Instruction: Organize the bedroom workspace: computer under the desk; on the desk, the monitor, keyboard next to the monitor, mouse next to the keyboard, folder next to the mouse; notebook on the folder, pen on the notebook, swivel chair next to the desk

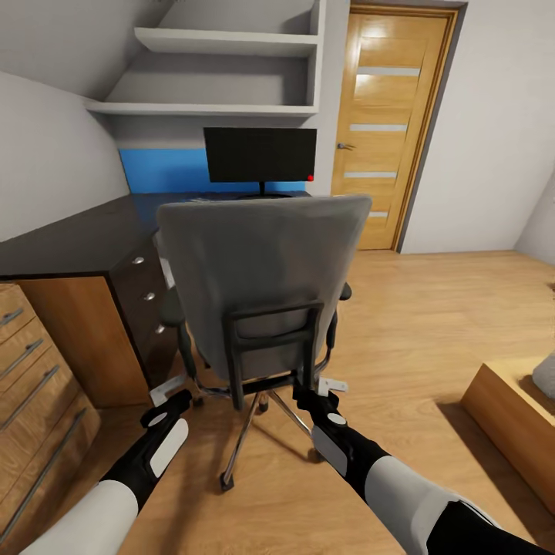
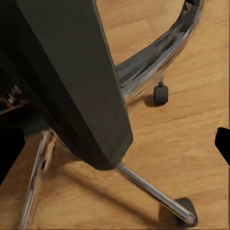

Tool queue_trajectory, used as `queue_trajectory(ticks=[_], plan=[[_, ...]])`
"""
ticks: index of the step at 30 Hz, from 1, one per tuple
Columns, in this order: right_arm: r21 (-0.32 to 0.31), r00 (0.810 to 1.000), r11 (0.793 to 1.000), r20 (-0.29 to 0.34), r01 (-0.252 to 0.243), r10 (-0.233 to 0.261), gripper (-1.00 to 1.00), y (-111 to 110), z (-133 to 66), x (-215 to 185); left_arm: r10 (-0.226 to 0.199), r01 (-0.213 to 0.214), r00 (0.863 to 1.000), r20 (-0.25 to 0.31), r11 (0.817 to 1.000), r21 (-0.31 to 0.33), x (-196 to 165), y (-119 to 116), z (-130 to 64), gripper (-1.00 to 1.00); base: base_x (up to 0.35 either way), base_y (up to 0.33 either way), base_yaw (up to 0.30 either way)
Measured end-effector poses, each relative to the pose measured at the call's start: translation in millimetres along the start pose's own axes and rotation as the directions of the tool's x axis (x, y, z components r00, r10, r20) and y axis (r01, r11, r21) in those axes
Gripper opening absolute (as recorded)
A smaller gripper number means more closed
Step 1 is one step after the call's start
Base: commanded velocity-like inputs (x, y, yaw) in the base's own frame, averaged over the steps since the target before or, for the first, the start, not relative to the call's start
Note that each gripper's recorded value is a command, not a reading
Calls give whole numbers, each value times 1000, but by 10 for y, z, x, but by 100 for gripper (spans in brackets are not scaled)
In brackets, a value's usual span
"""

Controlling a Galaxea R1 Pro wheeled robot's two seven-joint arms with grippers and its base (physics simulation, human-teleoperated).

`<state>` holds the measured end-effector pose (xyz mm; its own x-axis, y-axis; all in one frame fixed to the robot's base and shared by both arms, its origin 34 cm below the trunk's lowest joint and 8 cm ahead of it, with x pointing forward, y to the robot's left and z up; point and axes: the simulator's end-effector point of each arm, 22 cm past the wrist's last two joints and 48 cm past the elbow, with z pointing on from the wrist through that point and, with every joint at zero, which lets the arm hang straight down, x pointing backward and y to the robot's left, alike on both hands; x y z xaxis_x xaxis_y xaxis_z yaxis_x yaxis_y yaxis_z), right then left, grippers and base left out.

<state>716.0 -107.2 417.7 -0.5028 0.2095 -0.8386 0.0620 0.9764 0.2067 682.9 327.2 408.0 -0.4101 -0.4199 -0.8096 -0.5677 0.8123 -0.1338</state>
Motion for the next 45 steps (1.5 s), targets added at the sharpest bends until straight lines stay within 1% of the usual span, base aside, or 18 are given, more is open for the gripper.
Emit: queue_trajectory(ticks=[9, 19, 25, 27, 31, 32, 35, 37, 40, 45], plan=[[-1, 1000, 1000, 0, 3, -3, 100, 3, -1, 0, -1, 1, 1000, 0, 1000, 0, 0, -1, 0, 100, -284, 0, 0], [-1, 1000, 1000, 1, 3, -3, 100, 4, -3, -1, -2, 2, 1000, -1, 1000, 0, 0, 0, -2, 100, -61, 0, 0], [-1, 1000, 1000, 1, 3, -3, 100, 3, -1, 0, 5, -5, 1000, 0, 1000, 7, 10, -32, -10, 100, -197, 0, 0], [-1, 1000, 1000, 1, 4, -4, 100, 4, 0, 0, 12, -12, 1000, 1, 1000, 12, 16, -57, -17, 100, -278, -3, 0], [-3, 1000, 1000, 2, 9, -9, 100, 9, -2, -4, 46, -46, 999, 7, 998, 33, 44, -150, -49, 100, -216, -30, 0], [-4, 1000, 1000, 4, 15, -15, 100, 14, -3, -9, 63, -64, 998, 10, 997, 45, 60, -199, -67, 100, -113, -25, 0], [-6, 1000, 1000, 8, 26, -26, 100, 20, -4, -17, 87, -88, 996, 14, 994, 62, 89, -271, -94, 100, -70, -21, 0], [-9, 999, 999, 12, 40, -39, 100, 27, -4, -26, 110, -111, 994, 17, 990, 82, 130, -361, -131, 100, -33, -58, 0], [-12, 998, 998, 17, 57, -57, 100, 37, -5, -34, 128, -129, 992, 18, 986, 101, 179, -458, -173, 100, -17, -147, 0], [-16, 996, 997, 24, 81, -80, 100, 50, -6, -47, 140, -141, 990, 15, 984, 108, 225, -494, -192, 100, -7, -245, 0]])
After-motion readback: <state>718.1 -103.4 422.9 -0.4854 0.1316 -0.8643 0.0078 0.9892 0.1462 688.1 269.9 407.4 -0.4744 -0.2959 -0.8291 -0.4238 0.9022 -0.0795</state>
